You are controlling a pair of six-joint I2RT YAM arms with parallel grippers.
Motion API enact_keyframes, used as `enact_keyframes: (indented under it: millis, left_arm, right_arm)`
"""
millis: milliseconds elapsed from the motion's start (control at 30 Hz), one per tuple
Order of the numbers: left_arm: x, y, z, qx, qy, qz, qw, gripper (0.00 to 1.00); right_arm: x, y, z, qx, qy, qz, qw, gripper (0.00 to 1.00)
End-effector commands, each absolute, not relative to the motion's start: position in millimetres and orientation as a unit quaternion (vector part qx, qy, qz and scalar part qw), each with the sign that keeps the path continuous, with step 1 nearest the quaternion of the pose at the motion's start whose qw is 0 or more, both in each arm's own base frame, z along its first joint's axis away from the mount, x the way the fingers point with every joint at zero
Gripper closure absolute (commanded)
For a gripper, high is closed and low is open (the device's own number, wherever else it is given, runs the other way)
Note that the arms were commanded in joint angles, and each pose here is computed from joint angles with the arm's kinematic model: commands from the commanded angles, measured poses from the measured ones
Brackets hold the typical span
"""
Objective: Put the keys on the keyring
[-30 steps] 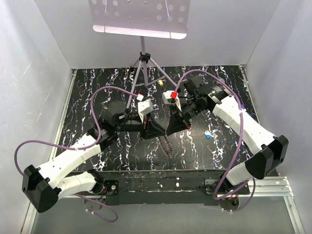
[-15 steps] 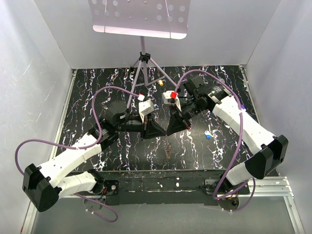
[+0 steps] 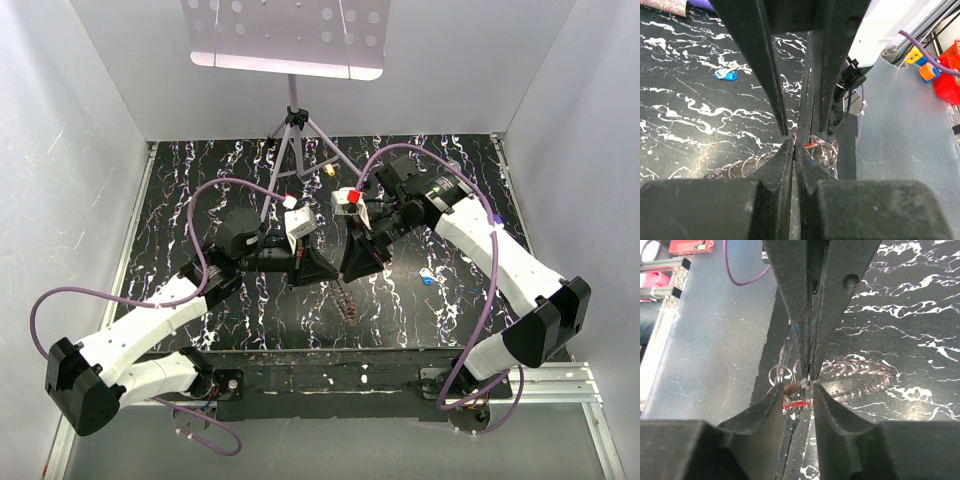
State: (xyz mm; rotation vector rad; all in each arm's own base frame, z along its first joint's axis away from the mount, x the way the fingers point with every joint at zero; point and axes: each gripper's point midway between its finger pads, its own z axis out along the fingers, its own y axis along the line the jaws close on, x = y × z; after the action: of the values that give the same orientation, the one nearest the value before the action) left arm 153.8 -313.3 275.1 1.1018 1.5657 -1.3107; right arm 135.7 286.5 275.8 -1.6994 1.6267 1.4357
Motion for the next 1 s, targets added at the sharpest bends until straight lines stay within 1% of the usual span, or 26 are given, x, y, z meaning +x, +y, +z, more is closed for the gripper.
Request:
enact_keyframes:
  millis: [0,67,200,367,467,633,767,967]
  left_arm:
    - [149,-303,286,0.437,0.618,-0.502,0.419,1.0]
    - [148,-299,288,0.437,0.616,-0.498,0.427,1.0]
    - [143,-295,296,0.447,0.599,-0.497,0.441,1.0]
    - [129,-291,317,0.473,0.541,-0.507,0.477,1.0]
    - [122,-287,326,0.491,0.511,-0.504,0.494,1.0]
    - [116,-287,340,0.527,0.466,-0.495,0.51,1.0]
    - [116,-292,349,0.544,0.441,-0.496,0.513,1.0]
    - [117,-296,355,0.554,0.393,-0.493,0.543,1.0]
  right_arm:
    - [137,285,306,-0.615,0.553,0.511,0.234,0.53]
    - [138,281,311,-0.614,0.553,0.509,0.242,0.49]
    - [145,272,318,-0.605,0.559,0.503,0.262,0.47]
    - [152,257,325,-0.601,0.556,0.49,0.299,0.44]
    - [146,247,321,-0.614,0.537,0.483,0.318,0.41]
    - [140,235,308,-0.621,0.519,0.493,0.318,0.4]
    - [151,232,294,-0.62,0.541,0.48,0.304,0.38]
    - [162,231,284,-0.613,0.563,0.477,0.282,0.39]
